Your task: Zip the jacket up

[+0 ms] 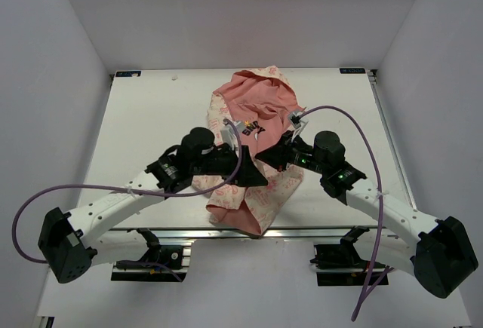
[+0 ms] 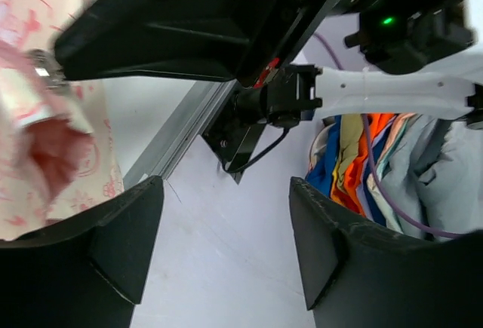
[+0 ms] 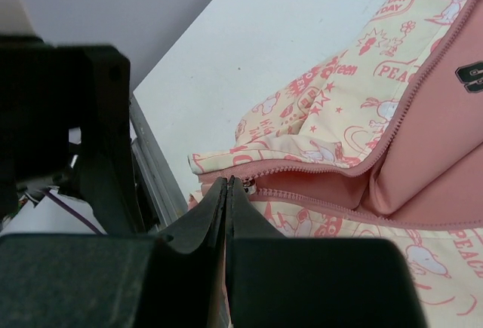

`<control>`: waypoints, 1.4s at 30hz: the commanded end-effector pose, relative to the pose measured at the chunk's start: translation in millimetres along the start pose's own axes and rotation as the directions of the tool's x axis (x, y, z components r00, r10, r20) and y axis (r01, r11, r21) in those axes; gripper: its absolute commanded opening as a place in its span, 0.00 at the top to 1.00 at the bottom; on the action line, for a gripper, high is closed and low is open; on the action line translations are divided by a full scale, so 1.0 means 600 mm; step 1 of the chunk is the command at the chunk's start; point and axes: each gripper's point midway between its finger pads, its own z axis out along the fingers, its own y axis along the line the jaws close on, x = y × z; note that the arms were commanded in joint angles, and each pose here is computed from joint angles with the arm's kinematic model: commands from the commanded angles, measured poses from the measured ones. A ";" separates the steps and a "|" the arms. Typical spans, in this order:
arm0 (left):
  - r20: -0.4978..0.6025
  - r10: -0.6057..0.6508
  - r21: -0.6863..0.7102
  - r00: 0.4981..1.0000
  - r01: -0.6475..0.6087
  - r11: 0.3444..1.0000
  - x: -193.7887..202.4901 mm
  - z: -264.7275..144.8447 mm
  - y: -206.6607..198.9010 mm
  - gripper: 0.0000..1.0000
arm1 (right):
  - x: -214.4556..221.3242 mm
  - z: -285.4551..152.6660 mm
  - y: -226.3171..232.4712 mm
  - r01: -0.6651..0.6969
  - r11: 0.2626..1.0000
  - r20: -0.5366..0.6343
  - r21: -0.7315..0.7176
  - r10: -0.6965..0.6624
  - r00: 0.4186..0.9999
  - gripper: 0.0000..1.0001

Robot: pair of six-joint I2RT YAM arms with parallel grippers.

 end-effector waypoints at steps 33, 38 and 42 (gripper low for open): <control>0.177 0.133 -0.318 0.975 -0.072 0.945 -0.080 0.044 0.064 1.00 | -0.019 -0.011 0.023 -0.024 1.000 0.016 -0.011 0.024 1.000 1.00; 0.194 0.122 -0.347 0.973 -0.049 0.937 -0.075 0.013 0.063 1.00 | -0.026 -0.005 -0.049 -0.007 0.978 0.038 0.207 -0.001 0.999 1.00; 0.217 0.089 -0.384 0.972 0.001 0.923 -0.061 -0.022 0.069 1.00 | -0.036 -0.009 -0.100 0.036 0.933 0.043 0.359 -0.055 0.998 1.00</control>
